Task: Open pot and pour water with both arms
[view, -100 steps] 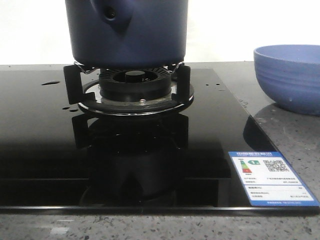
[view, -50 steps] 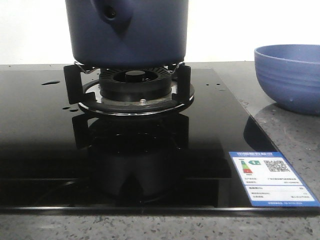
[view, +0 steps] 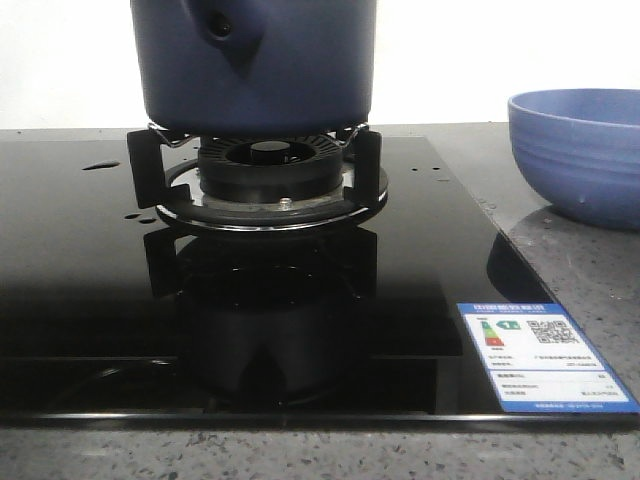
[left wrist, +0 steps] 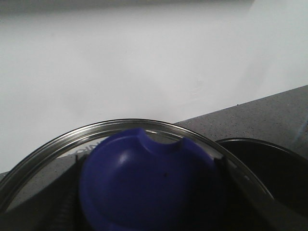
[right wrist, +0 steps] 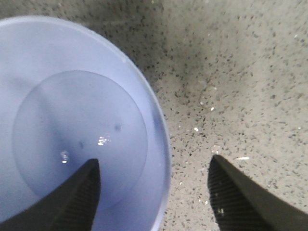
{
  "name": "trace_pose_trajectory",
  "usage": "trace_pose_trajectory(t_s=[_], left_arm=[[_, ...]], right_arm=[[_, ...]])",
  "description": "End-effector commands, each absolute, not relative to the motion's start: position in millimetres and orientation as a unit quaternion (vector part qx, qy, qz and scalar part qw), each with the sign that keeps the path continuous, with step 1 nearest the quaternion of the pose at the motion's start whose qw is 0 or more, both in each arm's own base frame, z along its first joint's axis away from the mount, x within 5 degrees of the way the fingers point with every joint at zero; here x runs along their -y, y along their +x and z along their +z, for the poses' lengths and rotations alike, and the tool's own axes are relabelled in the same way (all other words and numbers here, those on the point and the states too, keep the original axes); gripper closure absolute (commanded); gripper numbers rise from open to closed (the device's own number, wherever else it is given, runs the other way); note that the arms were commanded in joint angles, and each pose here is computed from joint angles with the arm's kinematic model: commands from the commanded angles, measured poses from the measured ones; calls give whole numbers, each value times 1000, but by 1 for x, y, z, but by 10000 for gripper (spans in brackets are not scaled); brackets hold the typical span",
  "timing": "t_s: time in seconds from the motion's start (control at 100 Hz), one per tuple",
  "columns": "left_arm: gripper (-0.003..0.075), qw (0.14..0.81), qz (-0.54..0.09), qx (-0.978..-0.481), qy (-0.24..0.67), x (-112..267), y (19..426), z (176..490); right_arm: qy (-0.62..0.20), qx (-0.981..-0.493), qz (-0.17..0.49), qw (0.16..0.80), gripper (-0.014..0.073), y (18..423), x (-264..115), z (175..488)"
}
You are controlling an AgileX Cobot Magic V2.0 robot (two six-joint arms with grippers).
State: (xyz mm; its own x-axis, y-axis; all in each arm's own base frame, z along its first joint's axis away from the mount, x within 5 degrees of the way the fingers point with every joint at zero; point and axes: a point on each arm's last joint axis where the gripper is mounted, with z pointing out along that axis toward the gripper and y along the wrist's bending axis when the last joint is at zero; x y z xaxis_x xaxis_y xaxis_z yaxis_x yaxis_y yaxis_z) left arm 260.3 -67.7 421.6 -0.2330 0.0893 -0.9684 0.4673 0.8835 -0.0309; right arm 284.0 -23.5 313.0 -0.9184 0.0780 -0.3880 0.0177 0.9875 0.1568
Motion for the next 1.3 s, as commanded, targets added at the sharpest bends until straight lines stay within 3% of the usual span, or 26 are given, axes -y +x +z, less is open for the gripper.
trace_pose_trajectory(t_s=[0.0,0.11,0.33,0.41,0.77,1.29], left_arm=[[372,647,-156,-731,153,62,251,450],[372,649,-155,-729,151,62,251,451],[372,650,-153,-729,150,62,251,451],[372,653,-150,-727,148,61,251,451],[372,671,-125,-717,139,57,254,455],[372,673,-91,-727,102,29,259,453]], right_arm=[[26,-971,71,227,162,286,26,325],[28,-974,74,212,244,291,26,317],[28,-977,76,197,581,295,27,310],[28,-977,76,197,667,295,27,310],[14,-971,98,217,668,298,17,341],[-66,-926,160,334,649,304,-32,440]])
